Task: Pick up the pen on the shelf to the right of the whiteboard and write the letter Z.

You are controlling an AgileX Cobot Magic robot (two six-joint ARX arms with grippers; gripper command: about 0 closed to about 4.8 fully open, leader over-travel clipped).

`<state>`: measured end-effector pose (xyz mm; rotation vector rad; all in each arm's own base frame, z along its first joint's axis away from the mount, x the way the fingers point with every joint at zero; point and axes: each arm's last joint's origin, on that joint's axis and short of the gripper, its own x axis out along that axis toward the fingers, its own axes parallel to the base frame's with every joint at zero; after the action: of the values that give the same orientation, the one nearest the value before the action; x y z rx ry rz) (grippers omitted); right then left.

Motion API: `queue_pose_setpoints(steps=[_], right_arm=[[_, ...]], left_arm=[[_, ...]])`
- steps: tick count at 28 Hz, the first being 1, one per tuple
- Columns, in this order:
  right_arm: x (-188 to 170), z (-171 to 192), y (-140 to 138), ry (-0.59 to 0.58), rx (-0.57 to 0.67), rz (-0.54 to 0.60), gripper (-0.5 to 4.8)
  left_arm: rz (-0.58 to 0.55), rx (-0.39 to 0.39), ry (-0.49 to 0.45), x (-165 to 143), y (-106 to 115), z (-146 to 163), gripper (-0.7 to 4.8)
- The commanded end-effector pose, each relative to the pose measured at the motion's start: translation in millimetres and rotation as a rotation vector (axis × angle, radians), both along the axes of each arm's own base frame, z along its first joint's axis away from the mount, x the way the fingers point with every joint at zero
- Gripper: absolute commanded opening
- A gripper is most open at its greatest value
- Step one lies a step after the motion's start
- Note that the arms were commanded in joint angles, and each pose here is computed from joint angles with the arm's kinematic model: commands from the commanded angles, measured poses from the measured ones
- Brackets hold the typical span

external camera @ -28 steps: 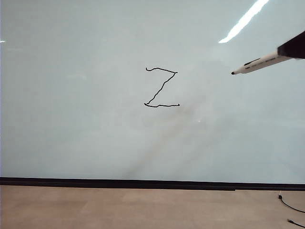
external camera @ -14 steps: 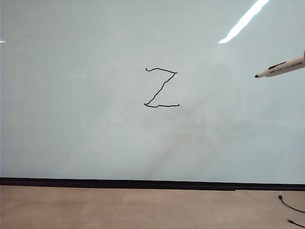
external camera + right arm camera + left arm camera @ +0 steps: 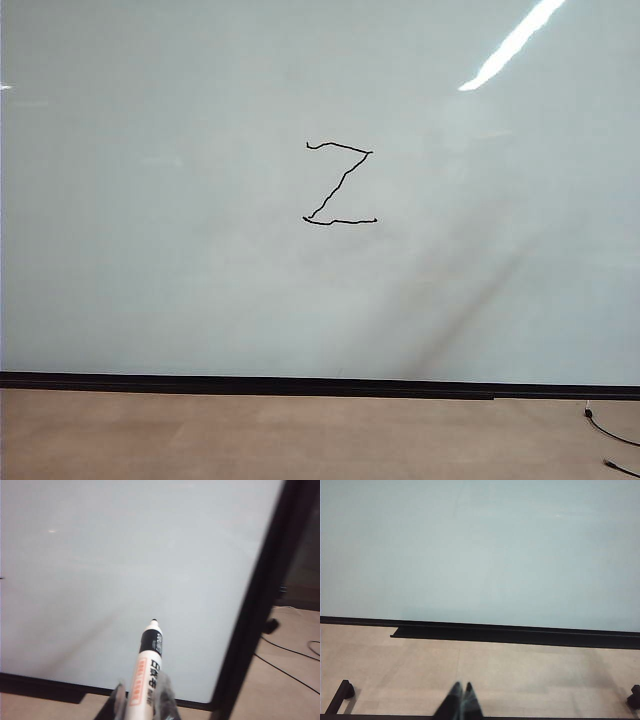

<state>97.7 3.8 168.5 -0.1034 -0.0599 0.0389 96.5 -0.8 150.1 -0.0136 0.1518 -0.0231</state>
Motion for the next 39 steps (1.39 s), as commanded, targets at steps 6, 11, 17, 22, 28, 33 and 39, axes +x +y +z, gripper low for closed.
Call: queue_pose_setpoints(steps=[6, 11, 17, 22, 28, 33, 39], right_arm=[[-0.4, 2.8, -7.0, -0.021, 0.004, -0.055, -0.06], [-0.3, 2.4, -7.0, -0.016, 0.005, -0.053, -0.06], [-0.1, -6.2, -6.6, 0.071, 0.005, -0.043, -0.06], [-0.2, -10.6, -6.6, 0.118, 0.006, -0.043, -0.06], [-0.3, -12.1, -6.7, 0.133, 0.007, -0.043, -0.06], [-0.3, -12.1, -6.6, 0.133, 0.007, -0.043, -0.06], [-0.3, -12.1, -6.6, 0.133, 0.007, -0.043, -0.06]], left_arm=[[-0.001, 0.004, -0.013, 0.1, 0.0, 1.7, -0.04], [-0.001, 0.004, -0.013, 0.1, 0.0, 1.7, -0.05], [-0.001, 0.004, -0.013, 0.1, 0.0, 1.7, -0.04], [-0.001, 0.004, -0.013, 0.1, 0.0, 1.7, -0.04], [-0.001, 0.004, -0.013, 0.1, 0.0, 1.7, -0.04], [-0.001, 0.004, -0.013, 0.1, 0.0, 1.7, -0.04], [-0.001, 0.004, -0.013, 0.1, 0.0, 1.7, -0.04]])
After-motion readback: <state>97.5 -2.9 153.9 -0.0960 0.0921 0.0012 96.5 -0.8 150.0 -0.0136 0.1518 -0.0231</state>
